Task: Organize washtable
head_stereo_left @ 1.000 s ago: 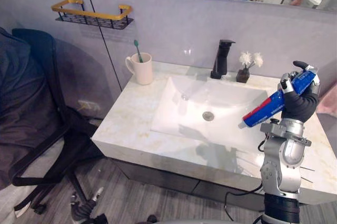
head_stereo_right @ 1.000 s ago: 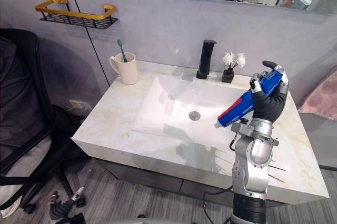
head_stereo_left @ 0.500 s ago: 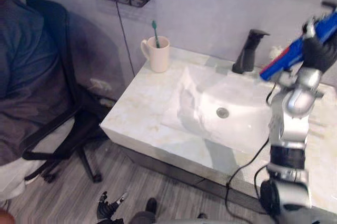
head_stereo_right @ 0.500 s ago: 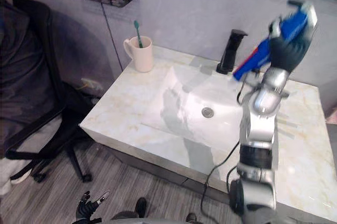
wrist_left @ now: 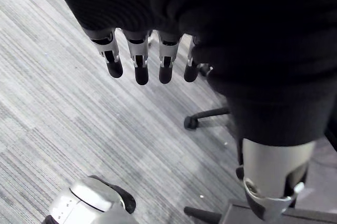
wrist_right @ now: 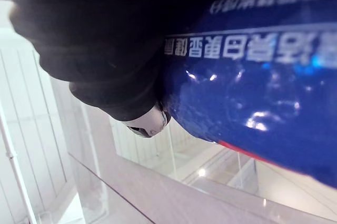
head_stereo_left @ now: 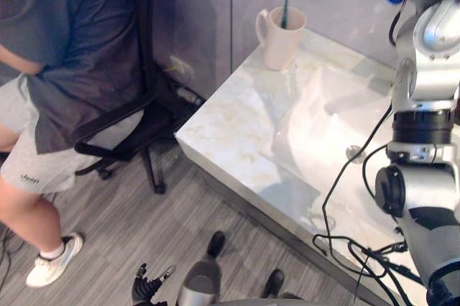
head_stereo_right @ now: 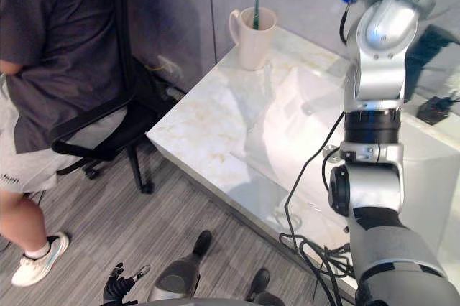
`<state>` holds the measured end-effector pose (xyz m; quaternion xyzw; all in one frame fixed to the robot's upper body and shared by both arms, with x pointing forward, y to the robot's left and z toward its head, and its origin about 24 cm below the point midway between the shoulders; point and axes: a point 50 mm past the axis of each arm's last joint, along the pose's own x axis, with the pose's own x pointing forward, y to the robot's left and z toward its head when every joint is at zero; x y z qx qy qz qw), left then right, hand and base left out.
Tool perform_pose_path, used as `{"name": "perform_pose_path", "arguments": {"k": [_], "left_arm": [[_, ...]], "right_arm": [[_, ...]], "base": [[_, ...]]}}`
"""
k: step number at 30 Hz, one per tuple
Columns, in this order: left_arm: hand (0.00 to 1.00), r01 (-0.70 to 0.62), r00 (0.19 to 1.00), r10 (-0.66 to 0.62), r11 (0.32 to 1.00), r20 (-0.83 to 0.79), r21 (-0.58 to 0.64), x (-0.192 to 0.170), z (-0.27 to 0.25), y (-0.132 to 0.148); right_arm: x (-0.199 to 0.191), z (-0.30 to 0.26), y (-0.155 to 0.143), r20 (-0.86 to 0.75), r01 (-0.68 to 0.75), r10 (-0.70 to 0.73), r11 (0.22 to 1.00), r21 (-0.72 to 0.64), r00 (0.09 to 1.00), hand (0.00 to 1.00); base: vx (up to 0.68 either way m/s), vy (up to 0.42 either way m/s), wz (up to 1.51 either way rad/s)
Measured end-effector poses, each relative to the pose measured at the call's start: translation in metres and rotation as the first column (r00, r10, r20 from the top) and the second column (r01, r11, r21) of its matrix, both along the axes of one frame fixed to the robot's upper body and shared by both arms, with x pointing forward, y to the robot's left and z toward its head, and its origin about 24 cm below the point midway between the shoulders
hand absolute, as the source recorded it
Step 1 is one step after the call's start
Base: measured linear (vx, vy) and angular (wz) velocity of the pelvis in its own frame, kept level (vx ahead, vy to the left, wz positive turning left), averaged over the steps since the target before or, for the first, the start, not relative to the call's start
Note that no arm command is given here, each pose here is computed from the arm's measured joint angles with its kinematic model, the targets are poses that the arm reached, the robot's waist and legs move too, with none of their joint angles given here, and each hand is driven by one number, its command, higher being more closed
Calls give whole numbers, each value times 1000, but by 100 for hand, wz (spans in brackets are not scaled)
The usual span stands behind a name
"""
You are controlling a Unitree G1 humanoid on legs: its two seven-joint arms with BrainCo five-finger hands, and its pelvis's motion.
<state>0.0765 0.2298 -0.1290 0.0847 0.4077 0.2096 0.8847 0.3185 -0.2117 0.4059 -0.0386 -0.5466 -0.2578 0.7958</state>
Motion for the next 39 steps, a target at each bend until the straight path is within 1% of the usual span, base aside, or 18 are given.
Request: {"name": "perform_pose_path", "arguments": {"k": [7, 9, 12, 15, 18, 26, 29, 39], "left_arm": [[0, 31, 1000, -31, 1000, -2, -5, 2, -1, -4], [0, 44, 999, -44, 999, 6, -11, 5, -1, -7], [0, 61, 998, -60, 998, 32, -15, 16, 0, -10], [0, 51, 997, -50, 998, 52, -26, 21, 1, -10], [0, 75, 996, -73, 997, 55, -35, 23, 1, -15], [0, 87, 995, -85, 996, 57, -36, 25, 1, -17], [0, 112, 992, -110, 993, 59, -29, 27, 1, -17], [0, 124, 990, -122, 992, 63, -27, 29, 2, -19]], "right_arm": [[18, 5, 18, -95, 6, -12, 998, -68, 995, 100], [17, 9, 19, -86, 4, -10, 998, -69, 996, 100], [13, 15, 18, -68, 13, -18, 997, -73, 997, 100], [13, 16, 14, -79, 49, -57, 994, -102, 995, 100], [17, 16, 12, -102, 74, -85, 992, -105, 991, 100], [12, 25, 14, -71, 97, -105, 989, -108, 992, 100], [16, 23, 11, -92, 108, -118, 989, -105, 989, 100], [24, 16, 12, -148, 118, -136, 985, -127, 980, 100]], "base": [[-3, 8, 15], [-9, 8, 6], [-24, 5, 8], [2, -4, 14], [19, 13, 6], [-6, 8, -1], [-13, 24, -2], [-1, 6, 0]]}}
